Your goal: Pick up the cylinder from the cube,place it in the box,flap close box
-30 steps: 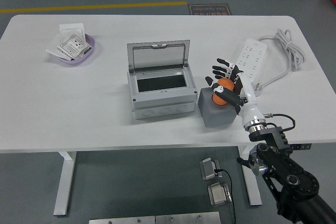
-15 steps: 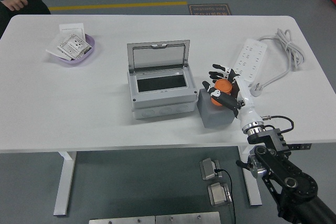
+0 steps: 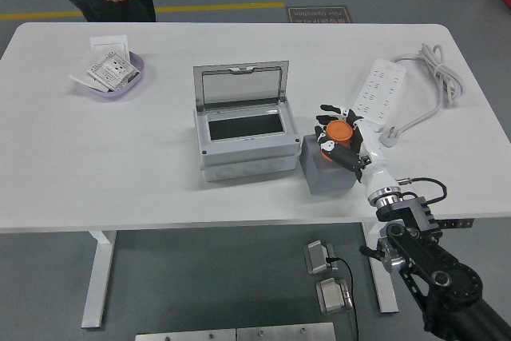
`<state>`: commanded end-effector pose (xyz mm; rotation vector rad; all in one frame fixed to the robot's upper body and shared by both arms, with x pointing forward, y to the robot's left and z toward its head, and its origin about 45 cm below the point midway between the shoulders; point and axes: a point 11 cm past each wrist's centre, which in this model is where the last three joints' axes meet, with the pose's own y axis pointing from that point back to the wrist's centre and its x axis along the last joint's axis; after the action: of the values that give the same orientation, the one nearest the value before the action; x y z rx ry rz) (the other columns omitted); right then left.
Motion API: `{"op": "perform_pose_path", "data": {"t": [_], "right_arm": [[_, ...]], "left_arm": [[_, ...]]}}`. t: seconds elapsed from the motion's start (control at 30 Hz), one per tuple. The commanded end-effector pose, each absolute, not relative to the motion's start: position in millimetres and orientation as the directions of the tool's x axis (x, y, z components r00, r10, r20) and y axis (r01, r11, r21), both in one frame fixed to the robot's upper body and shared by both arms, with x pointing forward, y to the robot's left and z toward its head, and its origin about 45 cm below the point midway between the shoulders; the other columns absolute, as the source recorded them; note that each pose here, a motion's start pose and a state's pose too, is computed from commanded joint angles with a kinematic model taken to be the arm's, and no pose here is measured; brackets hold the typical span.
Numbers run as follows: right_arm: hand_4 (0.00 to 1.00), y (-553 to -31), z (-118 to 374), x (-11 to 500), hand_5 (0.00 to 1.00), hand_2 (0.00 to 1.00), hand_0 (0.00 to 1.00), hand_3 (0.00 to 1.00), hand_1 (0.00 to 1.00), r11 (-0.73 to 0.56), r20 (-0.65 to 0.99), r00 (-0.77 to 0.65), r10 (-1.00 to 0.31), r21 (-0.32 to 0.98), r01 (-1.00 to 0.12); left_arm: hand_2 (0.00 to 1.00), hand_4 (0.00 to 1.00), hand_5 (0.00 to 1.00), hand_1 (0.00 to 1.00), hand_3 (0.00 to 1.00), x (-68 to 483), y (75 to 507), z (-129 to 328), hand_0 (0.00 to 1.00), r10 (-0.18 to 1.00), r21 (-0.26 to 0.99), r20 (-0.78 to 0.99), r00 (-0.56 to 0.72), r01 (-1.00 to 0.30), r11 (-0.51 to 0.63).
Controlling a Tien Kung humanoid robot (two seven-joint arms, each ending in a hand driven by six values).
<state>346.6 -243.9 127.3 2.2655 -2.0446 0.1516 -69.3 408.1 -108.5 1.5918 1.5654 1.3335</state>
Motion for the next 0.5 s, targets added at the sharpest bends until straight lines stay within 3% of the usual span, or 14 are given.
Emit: {"op": "perform_pose_path", "data": {"t": [0.43,0.5], "right_arm": [[0.544,-240.9,121.0,343.6,0.002,0.626,0.734,0.677,0.699,-0.116,0.105,0.118,-0.987,0.025,-0.993],[0.493,-240.4,119.8,342.9,0.012,0.599,0.726,0.635,0.694,-0.12,0.1,0.122,-0.987,0.032,-0.992]], "left_arm": [[0.698,0.797,0.612,0.727,0.813,-68.4,409.6,-108.7,0.72,0.945,0.891,0.282,-0.164,0.41,-0.195],[0.697,0.795,0.607,0.726,0.809,-68.2,409.8,-108.7,0.716,0.944,0.891,0.284,-0.165,0.408,-0.197]]}}
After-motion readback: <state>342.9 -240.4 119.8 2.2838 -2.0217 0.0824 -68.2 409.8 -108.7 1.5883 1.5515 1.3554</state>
